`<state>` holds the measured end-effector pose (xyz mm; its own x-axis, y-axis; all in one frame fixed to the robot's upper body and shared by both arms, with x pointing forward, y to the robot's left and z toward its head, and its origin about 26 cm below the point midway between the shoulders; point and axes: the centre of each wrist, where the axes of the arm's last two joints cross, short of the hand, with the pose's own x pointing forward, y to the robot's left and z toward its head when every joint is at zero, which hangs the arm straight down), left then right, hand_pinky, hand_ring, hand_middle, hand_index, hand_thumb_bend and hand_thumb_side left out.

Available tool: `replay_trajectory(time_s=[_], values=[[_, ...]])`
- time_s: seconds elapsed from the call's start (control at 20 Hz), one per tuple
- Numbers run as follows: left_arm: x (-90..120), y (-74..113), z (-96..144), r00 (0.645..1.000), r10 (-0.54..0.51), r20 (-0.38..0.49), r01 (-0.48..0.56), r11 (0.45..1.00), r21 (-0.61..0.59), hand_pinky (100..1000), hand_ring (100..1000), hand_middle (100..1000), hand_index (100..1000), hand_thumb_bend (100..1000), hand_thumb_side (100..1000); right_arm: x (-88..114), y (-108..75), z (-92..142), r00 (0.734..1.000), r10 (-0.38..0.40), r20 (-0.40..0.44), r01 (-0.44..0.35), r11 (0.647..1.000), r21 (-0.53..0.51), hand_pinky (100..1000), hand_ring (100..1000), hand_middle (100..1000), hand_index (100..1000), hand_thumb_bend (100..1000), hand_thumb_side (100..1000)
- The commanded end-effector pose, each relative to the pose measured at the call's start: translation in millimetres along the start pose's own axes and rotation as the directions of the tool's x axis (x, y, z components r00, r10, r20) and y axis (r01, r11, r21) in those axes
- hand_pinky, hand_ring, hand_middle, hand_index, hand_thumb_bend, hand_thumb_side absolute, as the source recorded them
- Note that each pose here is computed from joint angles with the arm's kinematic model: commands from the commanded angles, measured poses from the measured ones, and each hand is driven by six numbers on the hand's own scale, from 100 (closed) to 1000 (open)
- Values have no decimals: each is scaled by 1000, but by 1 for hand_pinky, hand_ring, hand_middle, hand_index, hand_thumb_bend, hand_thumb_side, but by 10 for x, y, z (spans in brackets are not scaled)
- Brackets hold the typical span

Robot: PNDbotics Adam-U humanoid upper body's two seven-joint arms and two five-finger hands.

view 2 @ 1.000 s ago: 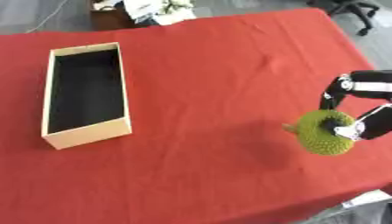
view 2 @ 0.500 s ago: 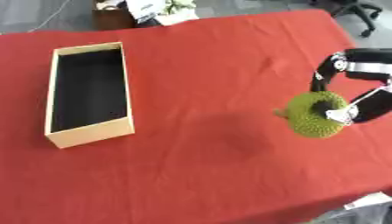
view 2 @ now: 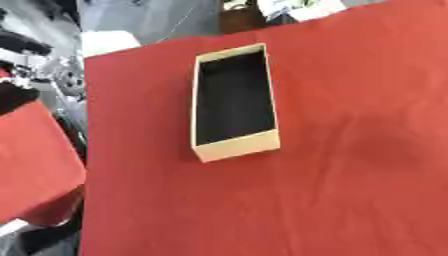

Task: Pick up objects on the table and place them in the box.

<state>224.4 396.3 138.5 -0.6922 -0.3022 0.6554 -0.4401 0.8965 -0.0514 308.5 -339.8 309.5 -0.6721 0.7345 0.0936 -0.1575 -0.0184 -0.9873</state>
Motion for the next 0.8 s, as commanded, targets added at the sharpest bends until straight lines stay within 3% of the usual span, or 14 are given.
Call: replay_trajectory(time_s=[0.05,0.8], values=[[51,-8,-61,1000,8,26,-8,1000,-17,551,648,738,640,125,682,135,-154,-100,998,66,11,-66,997,-43,700,607,434,583,100,104],[40,-59,-60,999,35,27,-34,999,-36,551,649,740,639,125,685,872,-472,-1044,973,221,61,-201,951,-233,681,594,429,581,100,100]])
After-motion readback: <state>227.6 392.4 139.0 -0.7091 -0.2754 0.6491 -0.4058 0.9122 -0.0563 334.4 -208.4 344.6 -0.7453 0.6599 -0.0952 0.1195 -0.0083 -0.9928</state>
